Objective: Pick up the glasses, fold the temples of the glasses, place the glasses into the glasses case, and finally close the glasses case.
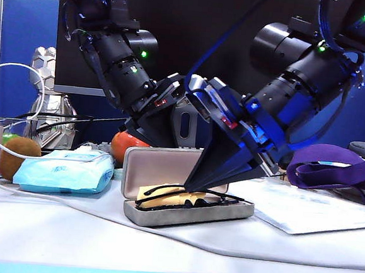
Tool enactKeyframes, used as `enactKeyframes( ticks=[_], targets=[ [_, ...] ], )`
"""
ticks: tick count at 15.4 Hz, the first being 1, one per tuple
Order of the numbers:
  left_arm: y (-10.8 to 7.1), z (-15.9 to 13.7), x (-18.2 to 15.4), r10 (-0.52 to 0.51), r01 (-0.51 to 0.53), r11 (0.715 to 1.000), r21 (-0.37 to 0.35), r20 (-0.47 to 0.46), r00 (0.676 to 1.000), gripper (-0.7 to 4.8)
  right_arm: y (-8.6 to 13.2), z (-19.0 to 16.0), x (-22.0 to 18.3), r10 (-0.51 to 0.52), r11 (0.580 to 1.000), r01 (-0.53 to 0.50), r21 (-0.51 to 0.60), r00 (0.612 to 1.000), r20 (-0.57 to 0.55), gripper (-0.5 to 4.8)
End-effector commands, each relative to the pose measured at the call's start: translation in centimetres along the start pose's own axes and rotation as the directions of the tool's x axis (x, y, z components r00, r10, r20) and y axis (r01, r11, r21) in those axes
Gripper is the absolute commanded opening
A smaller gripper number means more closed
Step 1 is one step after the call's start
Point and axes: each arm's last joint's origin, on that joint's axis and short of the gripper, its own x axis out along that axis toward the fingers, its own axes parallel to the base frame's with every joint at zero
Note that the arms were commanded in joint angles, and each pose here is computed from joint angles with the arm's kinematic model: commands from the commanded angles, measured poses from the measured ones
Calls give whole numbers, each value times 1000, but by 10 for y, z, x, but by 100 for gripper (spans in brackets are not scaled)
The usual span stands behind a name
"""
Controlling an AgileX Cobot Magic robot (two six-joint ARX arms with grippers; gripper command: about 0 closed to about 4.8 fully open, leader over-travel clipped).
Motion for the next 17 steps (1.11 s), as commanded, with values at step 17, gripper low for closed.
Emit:
enactKeyframes(
  ticks=[17],
  targets=[
    [-2, 1, -2, -9, 9, 1000, 5, 9, 1000, -5, -8, 1, 31, -21, 1000, 21, -11, 1000, 14, -1]
  ],
)
